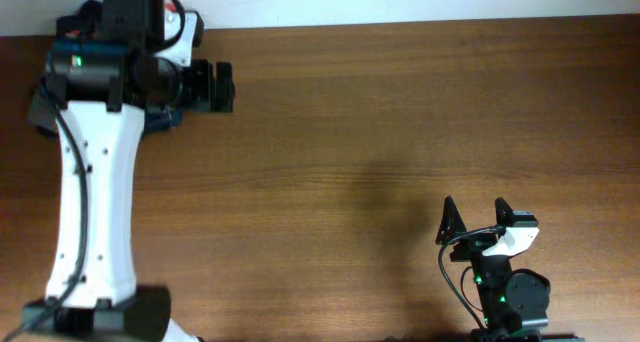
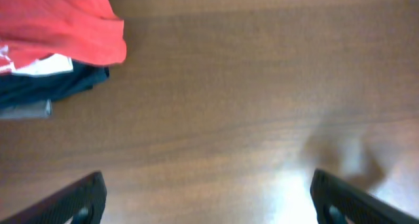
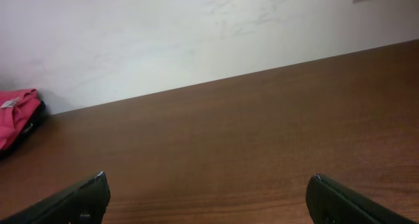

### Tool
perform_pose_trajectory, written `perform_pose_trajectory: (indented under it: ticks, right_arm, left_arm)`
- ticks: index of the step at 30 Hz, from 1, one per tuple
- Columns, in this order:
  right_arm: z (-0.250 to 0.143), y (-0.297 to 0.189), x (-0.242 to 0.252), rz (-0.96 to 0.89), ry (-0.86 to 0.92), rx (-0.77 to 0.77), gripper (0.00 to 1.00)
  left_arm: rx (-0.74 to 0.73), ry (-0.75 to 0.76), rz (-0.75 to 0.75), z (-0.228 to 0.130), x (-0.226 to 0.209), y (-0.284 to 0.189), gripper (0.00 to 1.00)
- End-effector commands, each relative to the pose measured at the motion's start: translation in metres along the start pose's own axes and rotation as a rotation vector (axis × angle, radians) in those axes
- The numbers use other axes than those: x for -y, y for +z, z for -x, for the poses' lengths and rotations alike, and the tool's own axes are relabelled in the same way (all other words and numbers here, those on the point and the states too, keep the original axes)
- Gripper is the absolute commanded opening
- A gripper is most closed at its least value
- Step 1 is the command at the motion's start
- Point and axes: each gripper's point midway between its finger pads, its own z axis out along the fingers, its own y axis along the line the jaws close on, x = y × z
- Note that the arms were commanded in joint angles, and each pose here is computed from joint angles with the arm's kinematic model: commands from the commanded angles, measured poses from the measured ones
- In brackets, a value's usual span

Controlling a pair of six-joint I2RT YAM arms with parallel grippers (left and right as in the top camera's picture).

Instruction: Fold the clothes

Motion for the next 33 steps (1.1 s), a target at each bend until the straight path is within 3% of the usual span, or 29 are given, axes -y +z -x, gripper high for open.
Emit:
perform_pose_trajectory:
  ticks: [1,5,9,15,22,28,33]
  right_arm:
    - [-0.001,0.0,0.004,-0.019,0.001,0.001,0.99]
    - [-0.001,0.0,0.004,-0.019,0.001,0.001,0.99]
    - [-0.001,0.0,0.004,-0.019,0.001,0.001,0.99]
    - [-0.001,0.0,0.004,-0.019,0.001,0.001,0.99]
    - [-0.001,0.0,0.004,-0.019,0.001,0.001,0.99]
    - [-0.001,0.0,0.004,-0.019,0.001,0.001,0.99]
    - [-0.001,0.0,0.004,-0.019,0.001,0.001,0.99]
  left_arm:
    - [0.097,0.029,0.003,-0.023,-0.003,0.006,0.99]
    - [0.226,0.043,0.001,-0.065,-0.008,0.025,0.99]
    - [0.413,0.063,-0.005,-0.12,-0.008,0.003,0.99]
    - [0.617,0.047,0.106,-0.149,-0.027,-0.024,0.99]
    - [1.116,0.048,0.109,-0.16,-0.035,-0.013,0.99]
    - [1.19,0.004,0.199,-0.179,-0.062,-0.002,0.99]
    - [1.064,-0.024,0.234,-0.194,-0.075,0.027,0.99]
